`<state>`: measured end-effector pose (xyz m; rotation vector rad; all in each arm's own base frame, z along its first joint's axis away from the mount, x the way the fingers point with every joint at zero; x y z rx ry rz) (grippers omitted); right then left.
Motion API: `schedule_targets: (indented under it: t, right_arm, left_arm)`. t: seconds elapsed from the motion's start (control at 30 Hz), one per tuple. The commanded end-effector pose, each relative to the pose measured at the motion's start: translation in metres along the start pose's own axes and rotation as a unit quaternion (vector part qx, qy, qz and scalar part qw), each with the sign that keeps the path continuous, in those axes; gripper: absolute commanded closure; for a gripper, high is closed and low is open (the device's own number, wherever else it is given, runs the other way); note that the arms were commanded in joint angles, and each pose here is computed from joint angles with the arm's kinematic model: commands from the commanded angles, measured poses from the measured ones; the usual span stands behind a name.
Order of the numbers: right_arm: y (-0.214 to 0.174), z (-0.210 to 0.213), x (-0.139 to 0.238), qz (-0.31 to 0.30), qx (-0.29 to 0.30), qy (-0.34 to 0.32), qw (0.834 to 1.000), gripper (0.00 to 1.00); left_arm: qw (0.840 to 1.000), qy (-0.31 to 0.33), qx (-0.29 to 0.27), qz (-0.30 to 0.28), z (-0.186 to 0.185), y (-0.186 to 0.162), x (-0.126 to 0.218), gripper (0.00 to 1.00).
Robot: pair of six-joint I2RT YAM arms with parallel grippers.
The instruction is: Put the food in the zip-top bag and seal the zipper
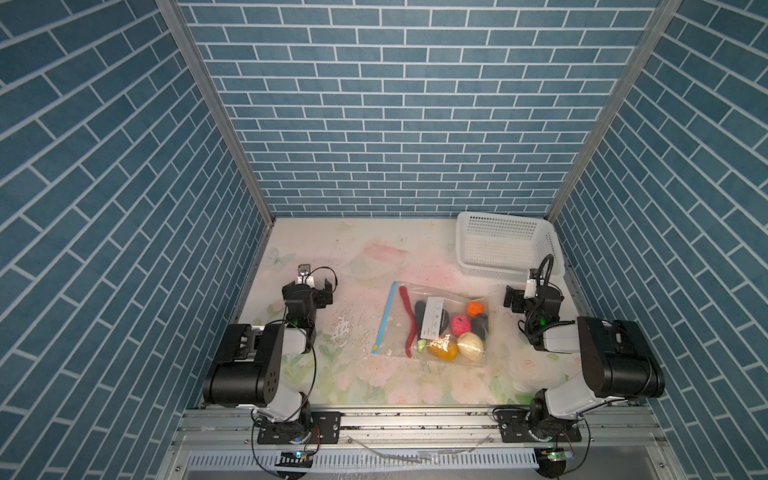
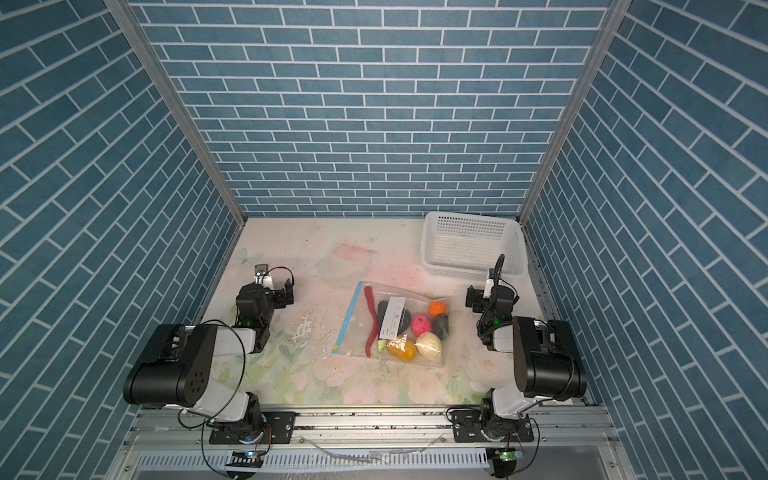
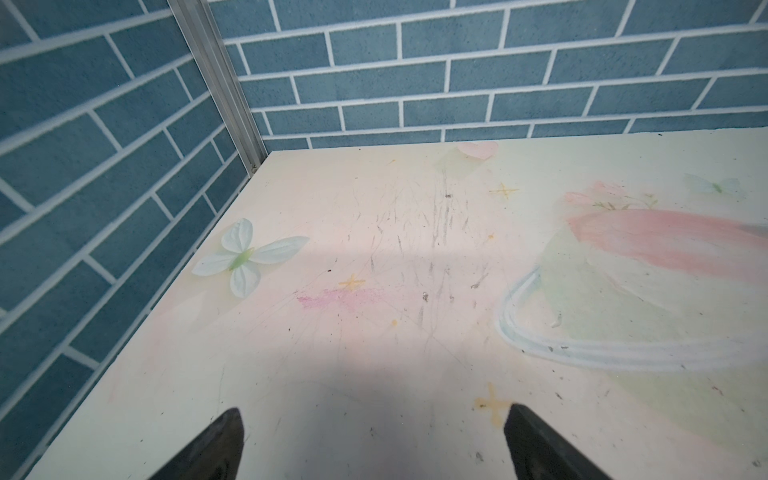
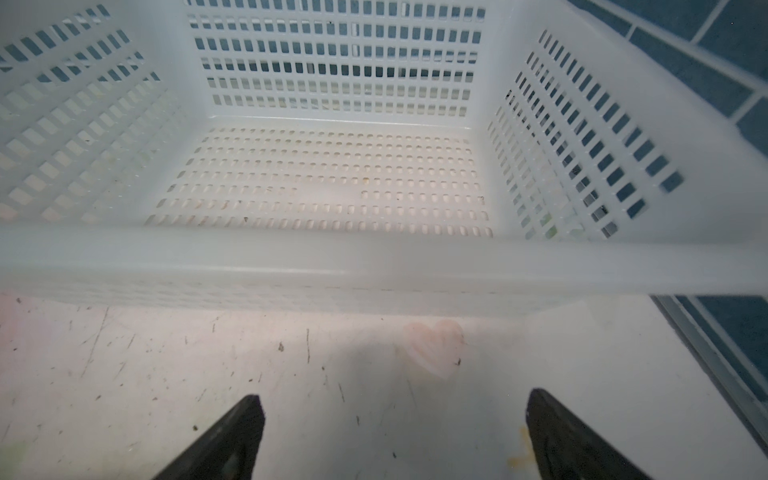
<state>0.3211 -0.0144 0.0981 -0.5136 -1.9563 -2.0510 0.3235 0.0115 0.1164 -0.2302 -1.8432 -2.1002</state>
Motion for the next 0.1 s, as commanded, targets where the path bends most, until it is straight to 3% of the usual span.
schedule_targets:
  t: [0.0, 0.07]
  right_arm:
    - [0.0177, 0.0016, -0.0038, -0.024, -0.009, 0.01, 1.0, 0.01]
    - [0.0172, 0.0013, -0.0029, -0.025, -0.009, 0.009, 1.0, 0.01]
  left_arm:
    - [1.0, 0.003, 0.002, -0.002, -0.0001, 0.0021, -0.0011, 0.01]
    - [1.0, 0.003, 0.002, -0.004, -0.0001, 0.0023, -0.0009, 0.01]
Point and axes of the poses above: each gripper's point midway between its finger pads, its own x axis back along the fingers, its own z axis along the line the jaws close on, y = z × x, the point moved 7 cm from there along x, back along the fingers, and after that the axes turned 4 degrees about -x, right-handed, at the moved point
